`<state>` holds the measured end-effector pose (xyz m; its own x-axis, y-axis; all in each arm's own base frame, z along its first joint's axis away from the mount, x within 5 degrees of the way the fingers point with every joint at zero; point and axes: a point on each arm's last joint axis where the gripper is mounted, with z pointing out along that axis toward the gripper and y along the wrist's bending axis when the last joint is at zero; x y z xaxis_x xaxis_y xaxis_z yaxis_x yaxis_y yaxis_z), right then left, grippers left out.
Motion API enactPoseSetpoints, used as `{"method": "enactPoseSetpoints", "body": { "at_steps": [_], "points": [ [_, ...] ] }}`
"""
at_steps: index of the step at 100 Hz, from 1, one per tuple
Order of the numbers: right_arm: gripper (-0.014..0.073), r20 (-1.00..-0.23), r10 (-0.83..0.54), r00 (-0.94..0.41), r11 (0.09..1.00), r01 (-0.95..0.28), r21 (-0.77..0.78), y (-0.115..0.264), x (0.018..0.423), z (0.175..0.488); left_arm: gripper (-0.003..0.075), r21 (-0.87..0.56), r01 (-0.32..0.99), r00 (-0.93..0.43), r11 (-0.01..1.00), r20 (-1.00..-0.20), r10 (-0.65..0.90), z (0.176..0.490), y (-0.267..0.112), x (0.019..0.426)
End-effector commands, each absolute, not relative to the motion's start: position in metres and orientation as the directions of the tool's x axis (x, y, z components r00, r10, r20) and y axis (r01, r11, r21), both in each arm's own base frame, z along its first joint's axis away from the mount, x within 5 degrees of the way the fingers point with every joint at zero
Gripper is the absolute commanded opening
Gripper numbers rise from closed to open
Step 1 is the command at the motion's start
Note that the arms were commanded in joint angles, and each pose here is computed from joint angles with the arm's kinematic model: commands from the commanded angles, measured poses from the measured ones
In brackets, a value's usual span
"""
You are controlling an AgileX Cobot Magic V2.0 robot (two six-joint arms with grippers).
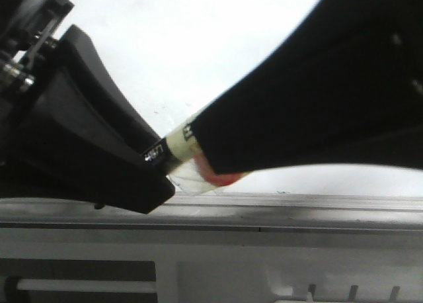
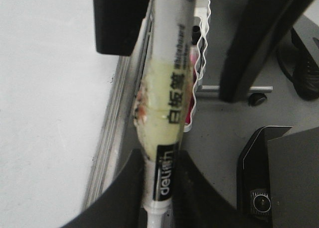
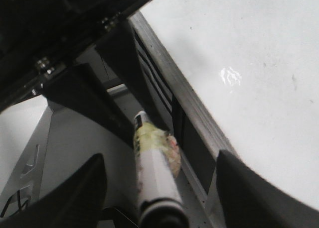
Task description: Write number 6 on whiteboard
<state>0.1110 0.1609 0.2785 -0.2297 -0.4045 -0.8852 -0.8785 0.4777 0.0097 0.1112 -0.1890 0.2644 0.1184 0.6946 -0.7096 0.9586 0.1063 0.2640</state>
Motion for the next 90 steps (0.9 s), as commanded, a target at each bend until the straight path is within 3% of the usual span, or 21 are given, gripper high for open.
{"method": "enactPoseSetpoints", "body": {
  "at_steps": [1,35,53,70,90],
  "points": [
    [0.0415,-0.926,-0.32,-0.199,0.514,-0.858,0.007,0.164,0.117,0.299,-0.0019,0.298,0.941,0.134,0.159,-0.761,0.634,0.283,-0.192,0.114],
    [0.0382,-0.904,-0.359,-0.231,0.485,-0.874,0.031,0.17,0.117,0.294,-0.0019,0.298,0.941,0.134,0.159,-0.761,0.634,0.283,-0.192,0.114],
    [0.024,-0.887,-0.359,-0.289,0.493,-0.866,0.082,0.175,0.12,0.287,-0.0019,0.298,0.941,0.134,0.159,-0.761,0.634,0.283,-0.192,0.114],
    [-0.0066,-0.883,-0.366,-0.294,0.484,-0.871,0.089,0.175,0.119,0.286,-0.0019,0.298,0.941,0.134,0.159,-0.761,0.634,0.283,-0.192,0.114],
    [-0.0069,-0.881,-0.369,-0.297,0.478,-0.873,0.094,0.176,0.118,0.286,-0.0011,0.294,0.943,0.133,0.154,-0.759,0.637,0.282,-0.191,0.114]
  ]
}}
